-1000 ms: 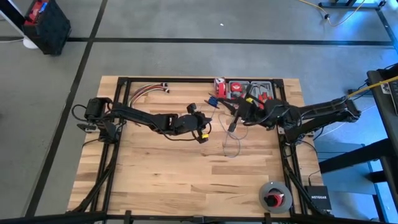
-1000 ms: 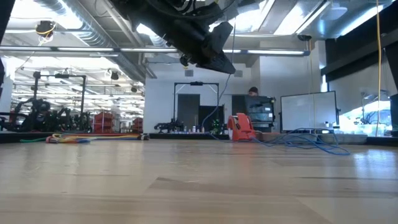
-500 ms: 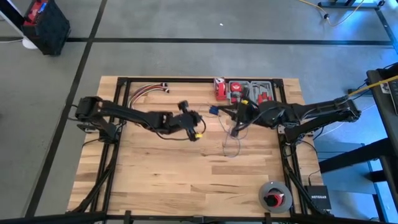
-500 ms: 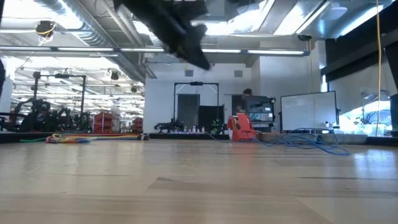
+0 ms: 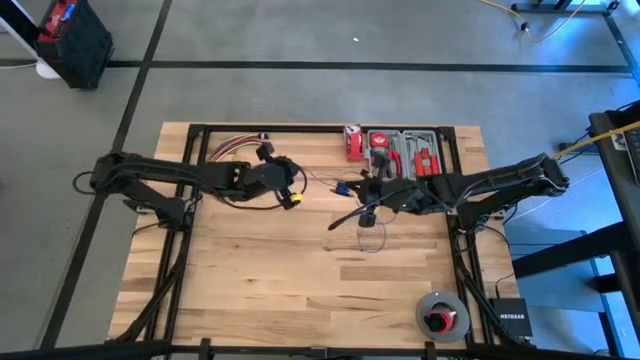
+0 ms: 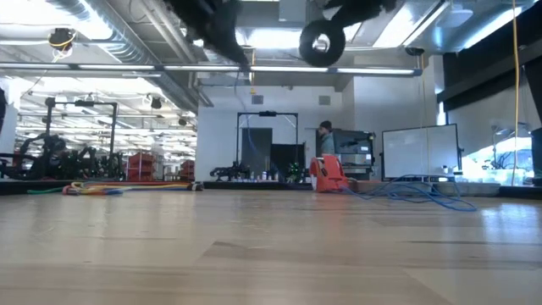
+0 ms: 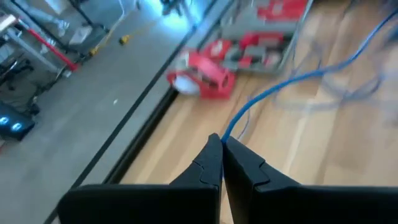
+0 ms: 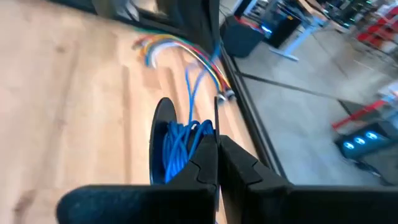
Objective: Coil cords
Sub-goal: Coil the blue wire on the black spool
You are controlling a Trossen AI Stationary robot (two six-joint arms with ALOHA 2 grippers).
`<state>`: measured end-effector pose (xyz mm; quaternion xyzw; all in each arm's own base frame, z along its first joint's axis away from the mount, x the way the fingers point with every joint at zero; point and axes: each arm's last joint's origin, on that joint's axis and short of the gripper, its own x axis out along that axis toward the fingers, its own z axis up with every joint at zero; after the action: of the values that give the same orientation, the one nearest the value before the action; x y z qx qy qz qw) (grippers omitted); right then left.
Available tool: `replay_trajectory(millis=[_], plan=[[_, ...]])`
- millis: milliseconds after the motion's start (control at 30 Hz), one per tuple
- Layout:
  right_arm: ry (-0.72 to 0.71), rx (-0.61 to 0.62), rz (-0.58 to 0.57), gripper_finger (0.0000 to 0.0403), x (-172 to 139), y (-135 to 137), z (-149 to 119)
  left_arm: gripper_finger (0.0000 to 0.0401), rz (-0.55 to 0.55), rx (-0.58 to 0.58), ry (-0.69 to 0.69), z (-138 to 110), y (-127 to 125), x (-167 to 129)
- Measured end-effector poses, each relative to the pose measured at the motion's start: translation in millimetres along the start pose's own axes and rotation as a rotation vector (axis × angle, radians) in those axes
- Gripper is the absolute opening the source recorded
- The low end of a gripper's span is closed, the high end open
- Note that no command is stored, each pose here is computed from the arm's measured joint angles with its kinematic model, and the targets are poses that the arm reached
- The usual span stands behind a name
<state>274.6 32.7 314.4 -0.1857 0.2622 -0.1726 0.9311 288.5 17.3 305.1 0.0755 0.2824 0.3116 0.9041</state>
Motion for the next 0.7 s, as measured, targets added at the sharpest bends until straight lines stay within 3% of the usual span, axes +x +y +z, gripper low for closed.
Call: replay_trajectory(millis=[367,567,700], plan=[[0.111,-0.060,-0.157,0.0003,32.9,17.5,-11.3,0.0000,-0.126,-0.089,-0.165,15.8,-21.7,-20.5],[0.133,-0.066,-0.213,0.0003,53.2,27.2,-16.1,0.0000,-0.175,-0.114,-0.283,24.1,-49.3,-13.8],[0.103,-0.052,-0.217,0.0003,63.8,34.3,-15.1,0.0000,-0.185,-0.057,-0.309,18.8,-76.7,5.2]])
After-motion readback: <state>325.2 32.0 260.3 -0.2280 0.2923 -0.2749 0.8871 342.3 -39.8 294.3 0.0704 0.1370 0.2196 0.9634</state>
